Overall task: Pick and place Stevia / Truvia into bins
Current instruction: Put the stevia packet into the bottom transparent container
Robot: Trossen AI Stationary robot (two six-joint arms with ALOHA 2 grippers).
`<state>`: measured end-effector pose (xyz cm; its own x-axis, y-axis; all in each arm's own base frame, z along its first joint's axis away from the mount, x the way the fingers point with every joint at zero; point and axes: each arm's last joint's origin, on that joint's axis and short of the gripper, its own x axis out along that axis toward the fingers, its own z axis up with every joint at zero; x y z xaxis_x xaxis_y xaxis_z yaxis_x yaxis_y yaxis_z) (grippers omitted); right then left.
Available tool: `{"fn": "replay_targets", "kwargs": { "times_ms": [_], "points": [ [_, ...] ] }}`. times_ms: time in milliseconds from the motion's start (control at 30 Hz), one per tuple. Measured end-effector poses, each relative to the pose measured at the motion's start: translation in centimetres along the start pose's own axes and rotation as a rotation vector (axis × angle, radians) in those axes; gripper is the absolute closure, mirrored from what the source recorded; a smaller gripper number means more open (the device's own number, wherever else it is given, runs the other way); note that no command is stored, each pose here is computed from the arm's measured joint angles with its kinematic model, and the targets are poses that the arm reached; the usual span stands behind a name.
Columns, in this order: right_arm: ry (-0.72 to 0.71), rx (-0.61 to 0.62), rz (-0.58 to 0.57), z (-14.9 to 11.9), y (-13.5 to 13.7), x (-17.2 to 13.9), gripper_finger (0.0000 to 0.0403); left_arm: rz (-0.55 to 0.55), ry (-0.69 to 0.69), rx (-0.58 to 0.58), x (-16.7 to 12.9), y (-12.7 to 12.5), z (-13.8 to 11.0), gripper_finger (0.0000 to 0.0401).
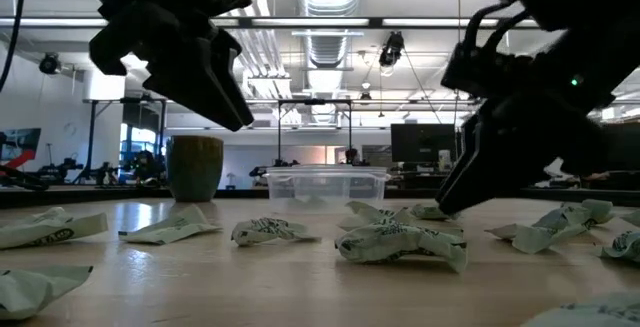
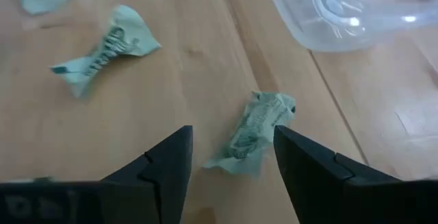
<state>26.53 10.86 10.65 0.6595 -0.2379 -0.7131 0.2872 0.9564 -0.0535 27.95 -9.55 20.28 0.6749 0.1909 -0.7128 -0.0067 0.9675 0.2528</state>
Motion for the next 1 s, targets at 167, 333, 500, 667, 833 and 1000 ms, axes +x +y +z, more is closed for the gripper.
{"fn": "replay_targets", "kwargs": {
  "times_ms": [167, 333, 500, 667, 833, 1000],
  "points": [
    [0.014, 0.043, -0.020, -0.02, -0.42, 0.07, 0.0217, -0.006, 0.006, 0.008, 0.00, -0.31, -0.37, 0.0234],
    [0.029, 0.044, -0.034, -0.29, -0.58, 0.24, 0.0239, -0.006, 0.009, -0.007, 0.05, -0.32, -0.49, 0.0234],
    [0.033, 0.038, -0.037, -0.46, -0.52, 0.43, 0.0273, -0.005, 0.013, -0.007, 0.03, -0.31, -0.51, 0.0234],
    [0.030, 0.013, -0.045, -0.46, -0.55, 0.41, 0.0328, -0.006, 0.008, -0.011, -0.06, -0.28, -0.44, 0.0234],
    [0.019, -0.011, -0.072, -0.46, -0.70, 0.42, 0.0386, -0.006, 0.007, -0.013, -0.13, -0.25, -0.42, 0.0234],
    [-0.005, -0.033, -0.071, 0.28, -0.42, 0.13, 0.0393, -0.005, 0.015, -0.011, -0.37, -0.13, -0.54, 0.0234]
  ]
}}
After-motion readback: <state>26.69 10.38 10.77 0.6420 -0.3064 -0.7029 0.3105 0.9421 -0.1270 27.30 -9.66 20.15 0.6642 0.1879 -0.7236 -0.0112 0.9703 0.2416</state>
